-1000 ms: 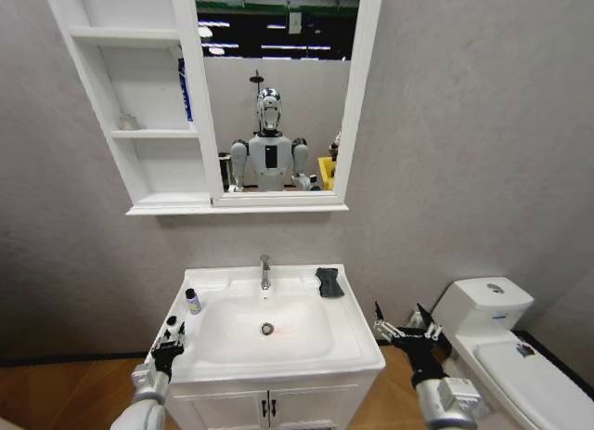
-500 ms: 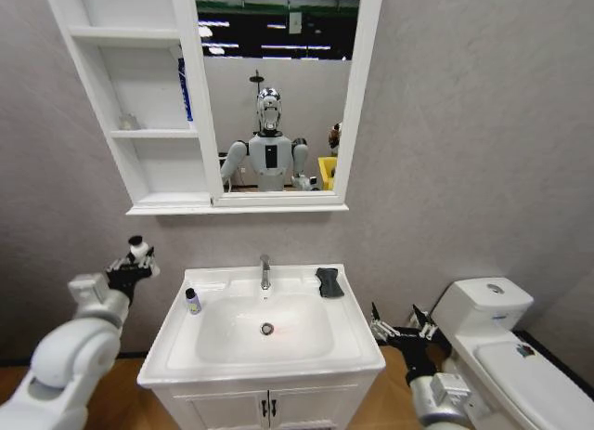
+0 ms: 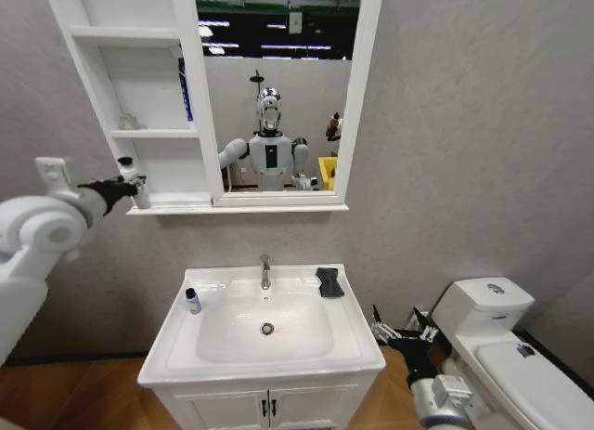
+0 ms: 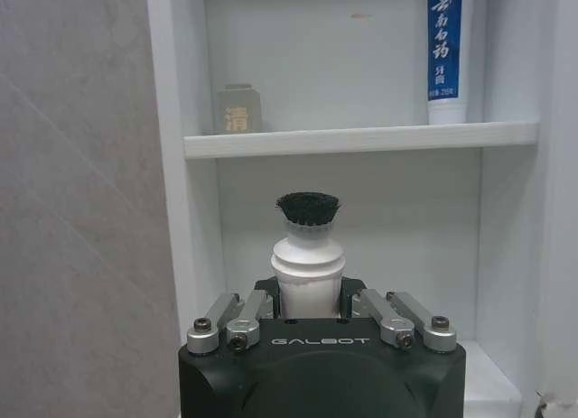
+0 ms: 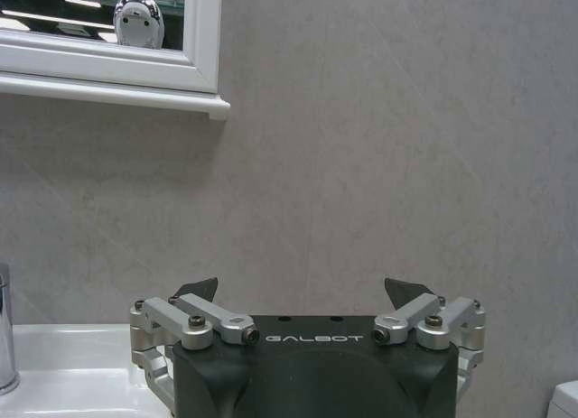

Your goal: Move facial cleanser and shampoo from washbasin to cabinet, then wipe washbasin with towel.

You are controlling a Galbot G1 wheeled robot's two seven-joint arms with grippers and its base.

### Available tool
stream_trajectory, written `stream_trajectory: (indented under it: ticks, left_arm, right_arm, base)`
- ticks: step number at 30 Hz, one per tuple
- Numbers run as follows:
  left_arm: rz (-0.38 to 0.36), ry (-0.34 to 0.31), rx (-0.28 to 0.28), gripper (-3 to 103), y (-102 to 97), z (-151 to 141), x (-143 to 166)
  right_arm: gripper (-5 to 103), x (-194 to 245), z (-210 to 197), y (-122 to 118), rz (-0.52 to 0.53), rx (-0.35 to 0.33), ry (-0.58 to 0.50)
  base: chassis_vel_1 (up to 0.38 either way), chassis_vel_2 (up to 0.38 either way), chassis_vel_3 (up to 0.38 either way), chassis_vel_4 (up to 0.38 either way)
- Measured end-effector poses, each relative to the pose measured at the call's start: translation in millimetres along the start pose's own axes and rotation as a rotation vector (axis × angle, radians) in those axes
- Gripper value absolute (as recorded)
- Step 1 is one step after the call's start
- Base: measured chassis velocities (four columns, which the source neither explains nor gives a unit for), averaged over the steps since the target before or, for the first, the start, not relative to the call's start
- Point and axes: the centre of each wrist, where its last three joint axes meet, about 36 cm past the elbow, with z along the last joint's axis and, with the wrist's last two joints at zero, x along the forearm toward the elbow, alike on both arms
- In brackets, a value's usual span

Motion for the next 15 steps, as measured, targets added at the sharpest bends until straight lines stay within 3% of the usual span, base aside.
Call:
stream_trajectory:
  ticks: [5, 15]
  left_arm:
    - [-0.009, 0.011, 0.002, 32, -8.3, -11.3, -44.6]
    - [-0.034, 0.033, -0.001, 32, -11.9, -10.4, -90.8]
  right_arm:
    - [100, 3.5, 1.0, -4.0, 0.015, 0.005, 0.006]
    - [100, 6.5, 8.7, -5.5, 0.027, 0.008, 0.013]
  base:
    - [0.000, 0.000, 0.000, 0.000]
    - [0.000, 0.000, 0.000, 0.000]
